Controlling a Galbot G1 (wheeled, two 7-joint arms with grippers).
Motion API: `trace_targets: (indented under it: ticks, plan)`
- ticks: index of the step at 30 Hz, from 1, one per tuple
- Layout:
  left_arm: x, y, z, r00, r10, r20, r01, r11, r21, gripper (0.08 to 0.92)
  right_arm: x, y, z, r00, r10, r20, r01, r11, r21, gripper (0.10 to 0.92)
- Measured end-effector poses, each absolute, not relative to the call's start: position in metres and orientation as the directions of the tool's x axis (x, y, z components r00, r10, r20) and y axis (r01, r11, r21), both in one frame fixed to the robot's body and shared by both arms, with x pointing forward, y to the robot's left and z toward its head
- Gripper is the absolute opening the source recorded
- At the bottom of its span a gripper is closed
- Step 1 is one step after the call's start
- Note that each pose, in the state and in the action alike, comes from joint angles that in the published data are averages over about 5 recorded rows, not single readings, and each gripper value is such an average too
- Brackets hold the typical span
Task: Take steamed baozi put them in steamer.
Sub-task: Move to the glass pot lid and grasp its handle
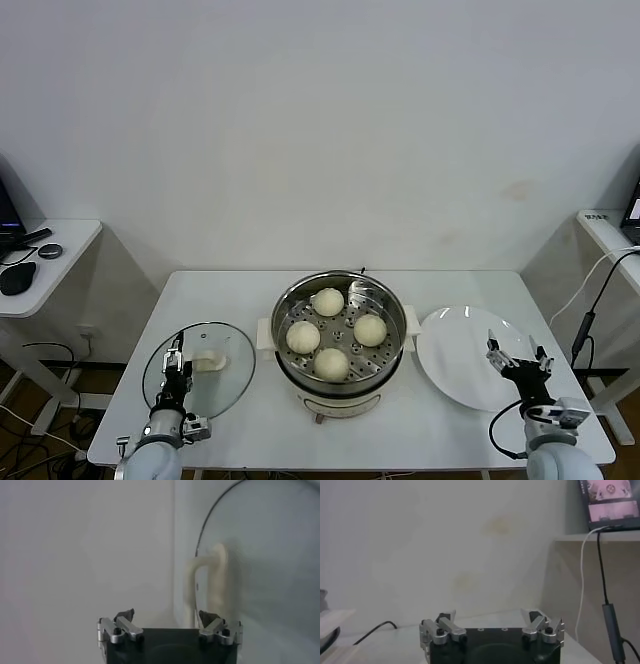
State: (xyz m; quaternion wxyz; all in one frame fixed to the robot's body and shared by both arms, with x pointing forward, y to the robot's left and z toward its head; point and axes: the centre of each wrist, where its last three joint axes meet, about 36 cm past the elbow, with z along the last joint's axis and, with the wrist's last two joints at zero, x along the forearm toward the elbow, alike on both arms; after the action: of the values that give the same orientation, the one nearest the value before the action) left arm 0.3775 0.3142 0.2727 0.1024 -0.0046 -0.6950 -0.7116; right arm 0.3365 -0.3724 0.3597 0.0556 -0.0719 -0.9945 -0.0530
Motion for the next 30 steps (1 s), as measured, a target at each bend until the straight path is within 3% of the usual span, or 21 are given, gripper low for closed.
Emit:
trace_targets:
  ticks: [21, 30]
  plan:
    - [0.401, 0.318, 0.27, -0.977, -0.168, 0.134, 0.139, -0.02, 0.99, 0.818, 0.337, -0.371, 0.352, -0.982, 0.142, 0.127, 0.156, 0.983, 0.102, 0.823]
    - [0.4, 0.321, 0.265, -0.973, -0.18, 0.144, 0.151, -0.025, 0.988, 0.602, 0.339, -0.374, 0.352, -0.981, 0.144, 0.129, 0.157, 0.983, 0.096, 0.823]
